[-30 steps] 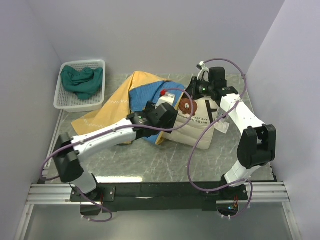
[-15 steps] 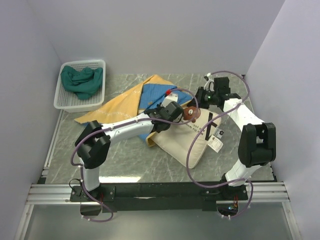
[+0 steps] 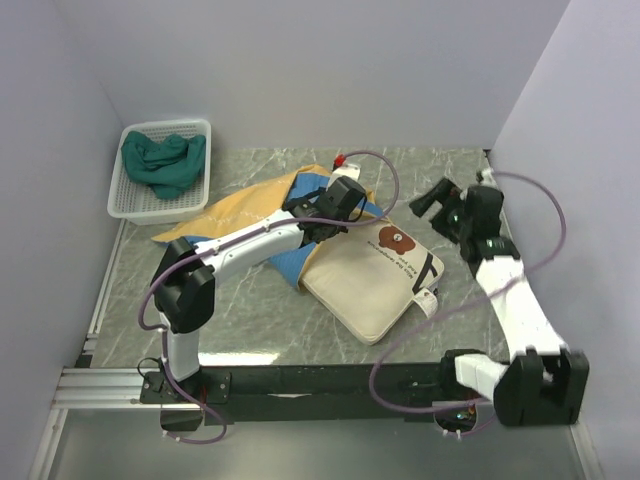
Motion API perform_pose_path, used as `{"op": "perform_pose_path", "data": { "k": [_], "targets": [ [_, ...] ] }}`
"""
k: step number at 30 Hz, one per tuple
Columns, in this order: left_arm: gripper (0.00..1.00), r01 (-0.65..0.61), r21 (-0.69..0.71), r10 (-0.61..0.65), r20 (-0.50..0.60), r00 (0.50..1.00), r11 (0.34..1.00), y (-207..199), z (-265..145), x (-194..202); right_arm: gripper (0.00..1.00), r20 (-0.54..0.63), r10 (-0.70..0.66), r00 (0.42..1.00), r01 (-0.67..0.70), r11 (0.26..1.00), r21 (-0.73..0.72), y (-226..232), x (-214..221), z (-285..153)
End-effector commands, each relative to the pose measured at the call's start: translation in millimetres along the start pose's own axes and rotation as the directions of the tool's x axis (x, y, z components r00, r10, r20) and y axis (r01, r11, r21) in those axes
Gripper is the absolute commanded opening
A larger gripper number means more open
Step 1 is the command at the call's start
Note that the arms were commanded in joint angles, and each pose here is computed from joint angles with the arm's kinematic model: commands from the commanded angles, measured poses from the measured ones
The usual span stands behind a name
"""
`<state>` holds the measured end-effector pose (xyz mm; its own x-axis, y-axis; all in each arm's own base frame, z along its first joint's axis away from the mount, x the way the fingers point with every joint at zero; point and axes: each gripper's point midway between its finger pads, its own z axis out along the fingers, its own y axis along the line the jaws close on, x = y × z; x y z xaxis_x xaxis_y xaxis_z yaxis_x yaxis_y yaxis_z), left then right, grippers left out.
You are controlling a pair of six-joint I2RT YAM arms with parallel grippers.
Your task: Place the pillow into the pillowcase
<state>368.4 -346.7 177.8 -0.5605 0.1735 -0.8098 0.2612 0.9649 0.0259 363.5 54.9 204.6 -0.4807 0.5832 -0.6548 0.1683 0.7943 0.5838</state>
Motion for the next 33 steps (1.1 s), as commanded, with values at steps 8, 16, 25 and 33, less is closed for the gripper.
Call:
{"op": "perform_pose_path", "data": {
  "k": [8,16,25,33],
  "targets": [
    [0.01,0.087,0.215,-0.084,-0.027,0.996,0.973,-36,-1,-15,1.00,0.085,0.306,0.948,-0.313,0.946,0.089,-53,77,-88],
    [0.01,0.074,0.245,-0.068,-0.035,0.997,0.967,-39,-8,-17,1.00,-0.051,0.409,0.911,-0.399,0.906,0.142,-78,142,-86],
    [0.01,0.080,0.273,-0.070,-0.049,0.996,0.959,-46,-10,-16,1.00,-0.184,0.495,0.849,-0.485,0.869,0.097,-78,184,-69],
    [0.01,0.042,0.330,-0.016,-0.081,0.997,0.943,-68,-17,-7,1.00,-0.175,0.495,0.851,-0.516,0.851,-0.103,-53,179,-53]
  ]
}}
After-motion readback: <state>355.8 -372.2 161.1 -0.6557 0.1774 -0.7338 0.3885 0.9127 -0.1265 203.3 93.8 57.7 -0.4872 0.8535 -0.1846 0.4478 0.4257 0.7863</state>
